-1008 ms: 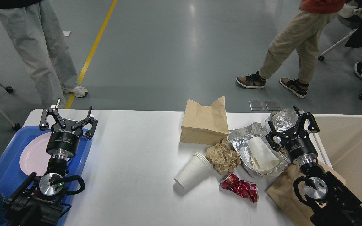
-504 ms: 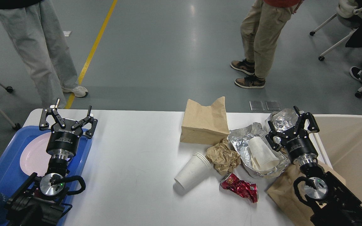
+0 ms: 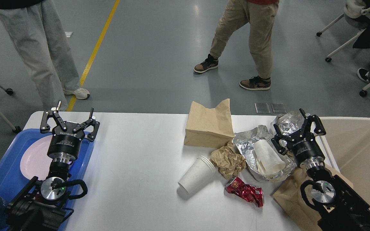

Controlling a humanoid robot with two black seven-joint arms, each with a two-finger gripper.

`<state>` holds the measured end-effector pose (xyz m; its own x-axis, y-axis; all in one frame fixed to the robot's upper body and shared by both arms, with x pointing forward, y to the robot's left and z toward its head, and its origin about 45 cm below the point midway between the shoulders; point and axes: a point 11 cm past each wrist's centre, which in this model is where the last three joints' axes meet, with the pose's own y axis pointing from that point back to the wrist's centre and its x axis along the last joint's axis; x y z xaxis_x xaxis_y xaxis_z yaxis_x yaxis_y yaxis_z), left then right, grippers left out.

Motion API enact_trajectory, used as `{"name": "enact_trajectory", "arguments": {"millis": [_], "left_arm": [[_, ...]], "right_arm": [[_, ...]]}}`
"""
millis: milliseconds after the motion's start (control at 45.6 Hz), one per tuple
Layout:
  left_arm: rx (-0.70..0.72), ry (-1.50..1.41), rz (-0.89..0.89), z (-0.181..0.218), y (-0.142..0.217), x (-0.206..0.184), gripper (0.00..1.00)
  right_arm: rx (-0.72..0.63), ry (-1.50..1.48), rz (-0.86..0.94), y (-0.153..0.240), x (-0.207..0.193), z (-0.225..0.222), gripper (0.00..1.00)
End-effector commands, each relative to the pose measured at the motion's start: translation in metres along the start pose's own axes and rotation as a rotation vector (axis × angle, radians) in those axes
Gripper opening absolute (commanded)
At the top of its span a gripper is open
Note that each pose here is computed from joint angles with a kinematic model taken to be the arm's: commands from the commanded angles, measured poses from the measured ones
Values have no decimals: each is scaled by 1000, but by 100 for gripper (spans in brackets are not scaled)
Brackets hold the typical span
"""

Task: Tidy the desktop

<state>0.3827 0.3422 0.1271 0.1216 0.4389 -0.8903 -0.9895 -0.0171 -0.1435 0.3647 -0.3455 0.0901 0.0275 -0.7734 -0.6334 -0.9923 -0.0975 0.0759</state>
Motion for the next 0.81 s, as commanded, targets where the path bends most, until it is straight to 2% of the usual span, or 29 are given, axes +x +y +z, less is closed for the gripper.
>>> {"name": "enact_trajectory", "arguments": {"millis": [0,197,789], "left_arm": [[0,0,0,0,0,0,96],[0,0,0,0,0,0,96],[1,0,0,0,0,0,96]], "right_arm": [[-19,28,-2,4,5,-2,100],[-20,120,16,8,24,-33,100],[-42,108,17,15,26,-22,100]]}}
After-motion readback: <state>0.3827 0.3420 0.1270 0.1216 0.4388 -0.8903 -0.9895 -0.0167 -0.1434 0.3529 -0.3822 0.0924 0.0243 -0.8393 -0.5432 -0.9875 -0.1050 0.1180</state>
